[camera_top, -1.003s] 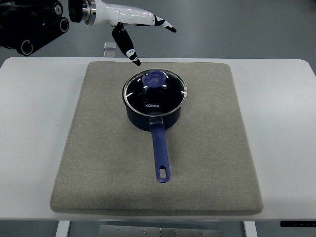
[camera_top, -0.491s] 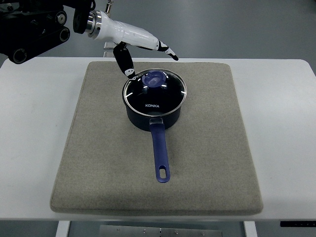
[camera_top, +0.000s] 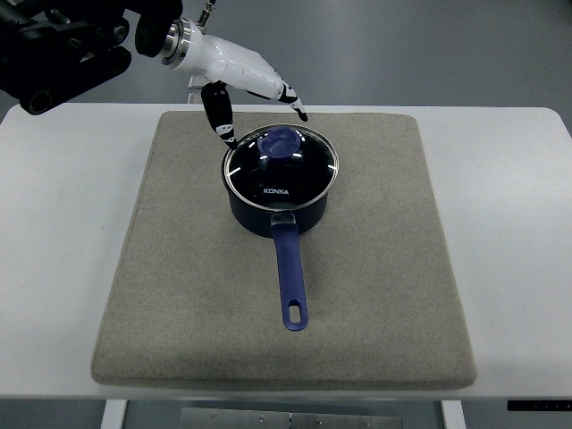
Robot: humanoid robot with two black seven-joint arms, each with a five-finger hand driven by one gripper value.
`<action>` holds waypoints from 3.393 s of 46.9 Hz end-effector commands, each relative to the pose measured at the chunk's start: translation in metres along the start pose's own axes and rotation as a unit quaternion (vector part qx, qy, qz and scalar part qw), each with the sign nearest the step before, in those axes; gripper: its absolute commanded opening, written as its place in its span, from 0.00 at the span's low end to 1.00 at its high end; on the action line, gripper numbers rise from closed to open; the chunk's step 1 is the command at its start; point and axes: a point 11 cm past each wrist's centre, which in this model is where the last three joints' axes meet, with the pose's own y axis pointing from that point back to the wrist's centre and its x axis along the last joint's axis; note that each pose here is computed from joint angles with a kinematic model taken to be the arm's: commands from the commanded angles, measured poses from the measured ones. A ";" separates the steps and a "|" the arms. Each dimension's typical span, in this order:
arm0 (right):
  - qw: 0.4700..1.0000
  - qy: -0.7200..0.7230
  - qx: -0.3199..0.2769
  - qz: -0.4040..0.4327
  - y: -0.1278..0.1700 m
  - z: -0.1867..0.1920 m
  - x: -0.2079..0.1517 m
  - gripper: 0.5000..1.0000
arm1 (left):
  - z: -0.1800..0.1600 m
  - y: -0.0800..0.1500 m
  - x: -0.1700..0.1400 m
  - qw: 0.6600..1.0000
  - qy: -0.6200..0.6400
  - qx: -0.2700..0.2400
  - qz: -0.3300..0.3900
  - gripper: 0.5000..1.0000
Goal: Open pot lid and place left with left hand
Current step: 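Lower the left hand onto the blue knob of the glass lid, then adjust the left hand fingers around the blue knob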
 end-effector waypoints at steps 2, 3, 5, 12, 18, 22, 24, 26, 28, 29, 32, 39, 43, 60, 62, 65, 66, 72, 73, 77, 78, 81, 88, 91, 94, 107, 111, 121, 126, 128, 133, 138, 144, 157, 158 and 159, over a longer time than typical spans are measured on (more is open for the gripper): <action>1.000 0.000 0.000 0.000 0.000 0.000 0.000 0.83 | 0.008 -0.005 0.006 1.000 -0.010 -0.008 0.000 0.91; 1.000 0.000 0.000 0.000 0.000 0.000 0.000 0.83 | 0.010 -0.006 0.007 1.000 -0.012 -0.011 -0.001 0.91; 1.000 0.000 0.000 0.000 0.000 0.000 0.000 0.83 | 0.013 -0.010 0.008 1.000 -0.015 -0.015 -0.003 0.92; 1.000 0.000 0.000 0.000 0.000 0.000 0.000 0.83 | 0.020 -0.019 0.004 0.999 -0.025 -0.022 -0.013 0.92; 1.000 0.000 0.000 0.000 0.000 0.000 0.000 0.83 | 0.014 -0.020 -0.006 0.998 -0.056 -0.005 -0.038 0.92; 1.000 0.000 0.000 0.000 0.000 0.000 0.000 0.83 | 0.014 -0.020 -0.007 0.997 -0.060 -0.004 -0.040 0.92; 1.000 0.000 0.000 0.000 0.000 0.000 0.000 0.83 | 0.013 -0.020 -0.008 0.997 -0.059 -0.004 -0.042 0.92; 1.000 0.000 0.000 0.000 0.000 0.000 0.000 0.83 | 0.013 -0.020 -0.007 0.997 -0.059 -0.003 -0.041 0.92; 1.000 0.000 0.000 0.000 0.000 0.000 0.000 0.83 | 0.013 -0.020 -0.007 0.997 -0.059 -0.003 -0.040 0.92; 1.000 0.000 0.000 0.000 0.000 0.000 0.000 0.83 | 0.012 -0.019 -0.007 0.998 -0.058 -0.002 -0.040 0.92; 1.000 0.000 0.000 0.000 0.000 0.000 0.000 0.83 | 0.013 -0.020 -0.008 0.998 -0.058 -0.003 -0.040 0.92; 1.000 0.000 0.000 0.000 0.000 0.000 0.000 0.83 | 0.013 -0.022 -0.015 0.998 -0.053 -0.006 -0.045 0.92; 1.000 0.000 0.000 0.000 0.000 0.000 0.000 0.83 | 0.013 -0.023 -0.018 0.998 -0.050 -0.007 -0.047 0.92; 1.000 0.000 0.000 0.000 0.000 0.000 0.000 0.83 | 0.011 -0.021 -0.015 0.998 -0.051 -0.006 -0.032 0.95; 1.000 0.000 0.000 0.000 0.000 0.000 0.000 0.83 | 0.011 -0.021 -0.014 0.998 -0.051 -0.006 -0.030 0.95; 1.000 0.000 0.000 0.000 0.000 0.000 0.000 0.83 | 0.011 -0.021 -0.014 0.998 -0.052 -0.006 -0.030 0.96; 1.000 0.000 0.000 0.000 0.000 0.000 0.000 0.83 | 0.011 -0.021 -0.014 0.998 -0.052 -0.006 -0.030 0.96; 1.000 0.000 0.000 0.000 0.000 0.000 0.000 0.83 | 0.011 -0.021 -0.012 0.998 -0.051 -0.007 -0.026 0.96; 1.000 0.000 0.000 0.000 0.000 0.000 0.000 0.83 | 0.011 -0.021 -0.011 0.998 -0.051 -0.007 -0.025 0.96; 1.000 0.000 0.000 0.000 0.000 0.000 0.000 0.83 | 0.012 -0.022 -0.013 0.998 -0.051 -0.009 -0.026 0.95; 1.000 0.000 0.000 0.000 0.000 0.000 0.000 0.83 | 0.013 -0.023 -0.014 0.998 -0.050 -0.010 -0.027 0.95; 1.000 0.000 0.000 0.000 0.000 0.000 0.000 0.83 | 0.013 -0.026 -0.020 0.998 -0.046 -0.013 -0.031 0.95; 1.000 0.000 0.000 0.000 0.000 0.000 0.000 0.83 | 0.012 -0.027 -0.023 0.998 -0.043 -0.013 -0.033 0.95; 1.000 0.000 0.000 0.000 0.000 0.000 0.000 0.83 | 0.012 -0.027 -0.024 0.998 -0.042 -0.012 -0.034 0.95; 1.000 0.000 0.000 0.000 0.000 0.000 0.000 0.83 | 0.011 -0.027 -0.023 0.999 -0.041 -0.011 -0.033 0.95; 1.000 0.000 0.000 0.000 0.000 0.000 0.000 0.83 | 0.003 -0.023 -0.020 0.999 -0.034 0.001 -0.025 0.95; 1.000 0.000 0.000 0.000 0.000 0.000 0.000 0.83 | 0.004 -0.023 -0.020 0.999 -0.025 -0.003 -0.020 0.95; 1.000 0.000 0.000 0.000 0.000 0.000 0.000 0.83 | 0.004 -0.027 -0.029 1.000 -0.011 -0.008 -0.022 0.95; 1.000 0.000 0.000 0.000 0.000 0.000 0.000 0.83 | 0.003 -0.027 -0.031 1.000 -0.012 -0.006 -0.026 0.95; 1.000 0.000 0.000 0.000 0.000 0.000 0.000 0.83 | 0.004 -0.027 -0.031 1.000 -0.011 -0.007 -0.026 0.95; 1.000 0.000 0.000 0.000 0.000 0.000 0.000 0.83 | 0.003 -0.027 -0.030 1.000 -0.010 -0.006 -0.023 0.95; 1.000 0.000 0.000 0.000 0.000 0.000 0.000 0.83 | 0.003 -0.026 -0.028 1.000 -0.010 -0.007 -0.019 0.95; 1.000 0.000 0.000 0.000 0.000 0.000 0.000 0.83 | 0.005 -0.027 -0.025 1.000 -0.004 -0.012 -0.013 0.95; 1.000 0.000 0.000 0.000 0.000 0.000 0.000 0.83 | 0.007 -0.027 -0.023 1.000 0.011 -0.018 -0.002 0.95; 1.000 0.000 0.000 0.000 0.000 0.000 0.000 0.83 | 0.007 -0.027 -0.023 1.000 0.011 -0.018 -0.002 0.95; 1.000 0.000 0.000 0.000 0.000 0.000 0.000 0.83 | 0.007 -0.027 -0.023 1.000 0.011 -0.018 -0.002 0.95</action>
